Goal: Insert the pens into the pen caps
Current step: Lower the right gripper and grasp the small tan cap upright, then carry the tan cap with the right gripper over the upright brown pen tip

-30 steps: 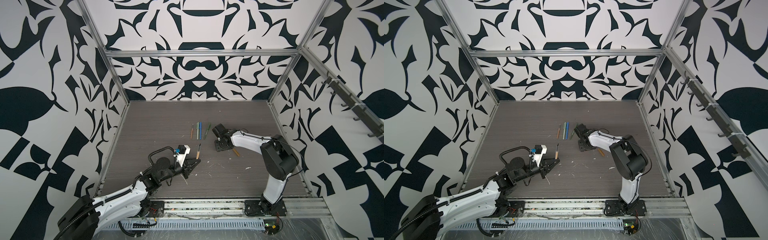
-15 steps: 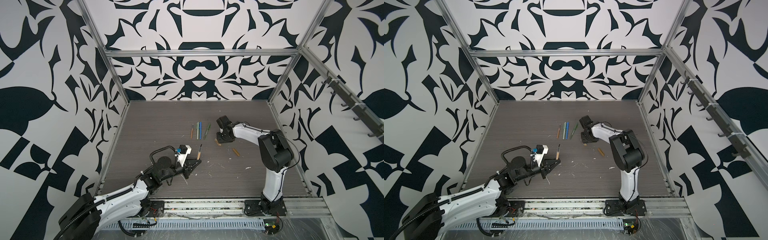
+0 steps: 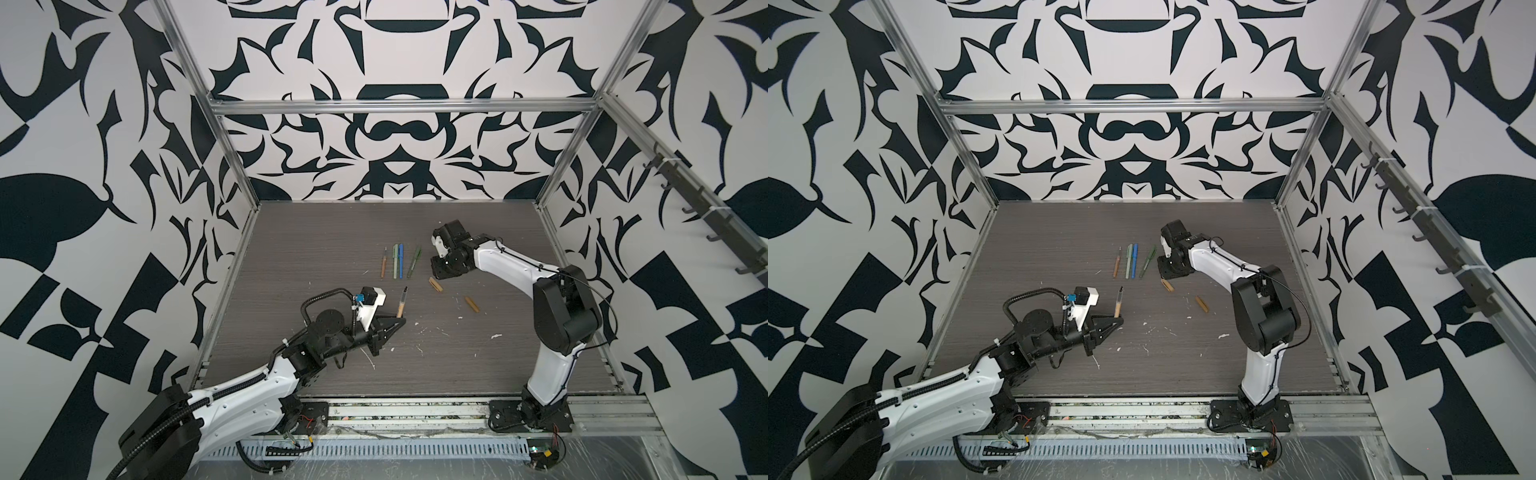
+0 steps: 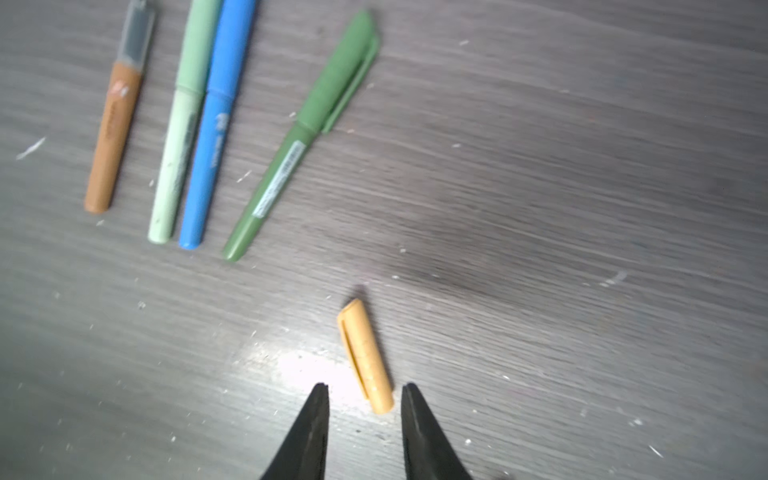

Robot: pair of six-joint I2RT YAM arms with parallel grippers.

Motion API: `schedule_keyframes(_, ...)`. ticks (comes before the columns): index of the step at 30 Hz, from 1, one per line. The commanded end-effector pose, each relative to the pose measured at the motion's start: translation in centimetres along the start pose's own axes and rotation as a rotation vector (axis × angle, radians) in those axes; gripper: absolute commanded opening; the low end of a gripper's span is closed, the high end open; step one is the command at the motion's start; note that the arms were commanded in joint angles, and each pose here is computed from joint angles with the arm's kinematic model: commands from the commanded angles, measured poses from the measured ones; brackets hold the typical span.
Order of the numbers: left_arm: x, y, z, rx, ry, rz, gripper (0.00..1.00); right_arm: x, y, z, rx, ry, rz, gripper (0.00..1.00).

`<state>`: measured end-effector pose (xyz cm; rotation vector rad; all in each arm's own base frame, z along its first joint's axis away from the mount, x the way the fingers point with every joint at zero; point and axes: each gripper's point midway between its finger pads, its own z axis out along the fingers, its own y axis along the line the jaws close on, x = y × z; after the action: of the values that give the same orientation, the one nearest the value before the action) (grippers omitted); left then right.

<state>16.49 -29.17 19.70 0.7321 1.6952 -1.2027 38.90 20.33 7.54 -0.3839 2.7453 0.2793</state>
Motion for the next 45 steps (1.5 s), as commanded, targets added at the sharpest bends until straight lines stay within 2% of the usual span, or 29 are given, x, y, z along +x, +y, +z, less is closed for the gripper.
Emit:
schedule_keyframes(1,-1.9,-1.3,0.6,0.058,-0.033,0.004,0.04,0.4,0.8,0.2,-0.045,0.063,-0.081,0.34)
schedule_keyframes(7,-2.3,-2.0,1.0,0.095,-0.014,-0.004,0.04,0.1,0.1,1.2,-0.026,0.100,-0.092,0.32)
schedule_keyframes(16,-2.0,-1.9,1.5,0.100,0.004,-0.017,0.04,1.2,-0.3,2.5,-0.018,0.159,-0.106,0.25)
schedule_keyframes(32,-1.7,-2.1,1.7,0.112,0.019,-0.020,0.03,2.3,0.1,4.3,-0.084,0.192,-0.077,0.22)
schedule_keyframes(39,-1.5,-1.9,1.8,0.109,0.025,-0.023,0.03,2.1,-0.5,4.3,-0.045,0.166,-0.045,0.14)
schedule_keyframes(45,-1.2,-1.7,1.8,0.098,0.028,-0.019,0.03,0.9,0.5,1.6,-0.088,0.078,-0.028,0.10)
